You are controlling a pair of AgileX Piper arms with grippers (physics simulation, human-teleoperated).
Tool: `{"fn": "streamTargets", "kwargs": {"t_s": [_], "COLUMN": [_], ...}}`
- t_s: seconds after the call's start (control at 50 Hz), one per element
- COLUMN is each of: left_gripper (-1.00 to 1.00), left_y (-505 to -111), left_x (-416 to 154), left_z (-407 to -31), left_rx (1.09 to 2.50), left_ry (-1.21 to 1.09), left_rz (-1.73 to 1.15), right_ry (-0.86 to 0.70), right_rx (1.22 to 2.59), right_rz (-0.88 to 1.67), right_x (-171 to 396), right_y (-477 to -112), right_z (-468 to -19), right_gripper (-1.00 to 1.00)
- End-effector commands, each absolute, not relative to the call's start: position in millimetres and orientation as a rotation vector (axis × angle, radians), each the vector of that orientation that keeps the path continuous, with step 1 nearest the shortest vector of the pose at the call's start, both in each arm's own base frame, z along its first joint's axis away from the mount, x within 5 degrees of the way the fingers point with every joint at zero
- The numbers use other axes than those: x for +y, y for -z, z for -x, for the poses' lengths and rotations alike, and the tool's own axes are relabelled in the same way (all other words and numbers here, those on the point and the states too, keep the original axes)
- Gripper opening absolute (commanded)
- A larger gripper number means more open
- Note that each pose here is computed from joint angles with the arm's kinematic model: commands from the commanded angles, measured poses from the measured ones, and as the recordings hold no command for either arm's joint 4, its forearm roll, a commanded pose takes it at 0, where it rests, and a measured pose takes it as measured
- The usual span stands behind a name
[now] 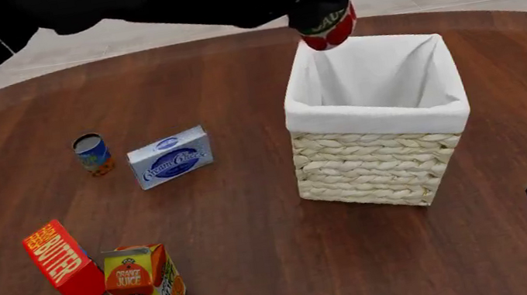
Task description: Pick up the tomato sauce, and put it in the basket.
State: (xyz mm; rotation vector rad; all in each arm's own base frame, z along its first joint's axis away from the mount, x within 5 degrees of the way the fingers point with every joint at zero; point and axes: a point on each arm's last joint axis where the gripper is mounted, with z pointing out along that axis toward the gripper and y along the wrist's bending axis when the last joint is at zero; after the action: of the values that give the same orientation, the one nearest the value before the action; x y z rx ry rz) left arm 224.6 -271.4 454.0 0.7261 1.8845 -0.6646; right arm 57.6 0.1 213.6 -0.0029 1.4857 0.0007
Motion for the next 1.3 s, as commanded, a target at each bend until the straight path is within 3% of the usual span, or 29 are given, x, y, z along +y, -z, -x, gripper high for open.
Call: {"fn": "streamTargets", "kwargs": {"t_s": [0.02, 1.06, 1.3], "left_gripper": [-1.0, -1.0, -1.0], "left_y": [-449.1, -436.1, -417.2], "left_x": [-284.3, -319.2, -326.4], "left_z": [-233.1, -269.5, -278.1], "left_rx": [1.868, 1.813, 1.833], "left_ry": [0.668, 0.698, 0.691], "left_rz": [-0.732, -0.676, -0.675], "right_ry": [-0.001, -0.001, -0.001], "right_rx": [1.486, 1.486, 1.485], "right_rz": [0.003, 0.003, 0.003], "right_x": [0.1, 0.1, 0.2], "right_y": [-213.7, -213.7, -213.7], "right_z": [-57.5, -57.5, -57.5], "right_gripper": [1.0, 1.0, 1.0]}}
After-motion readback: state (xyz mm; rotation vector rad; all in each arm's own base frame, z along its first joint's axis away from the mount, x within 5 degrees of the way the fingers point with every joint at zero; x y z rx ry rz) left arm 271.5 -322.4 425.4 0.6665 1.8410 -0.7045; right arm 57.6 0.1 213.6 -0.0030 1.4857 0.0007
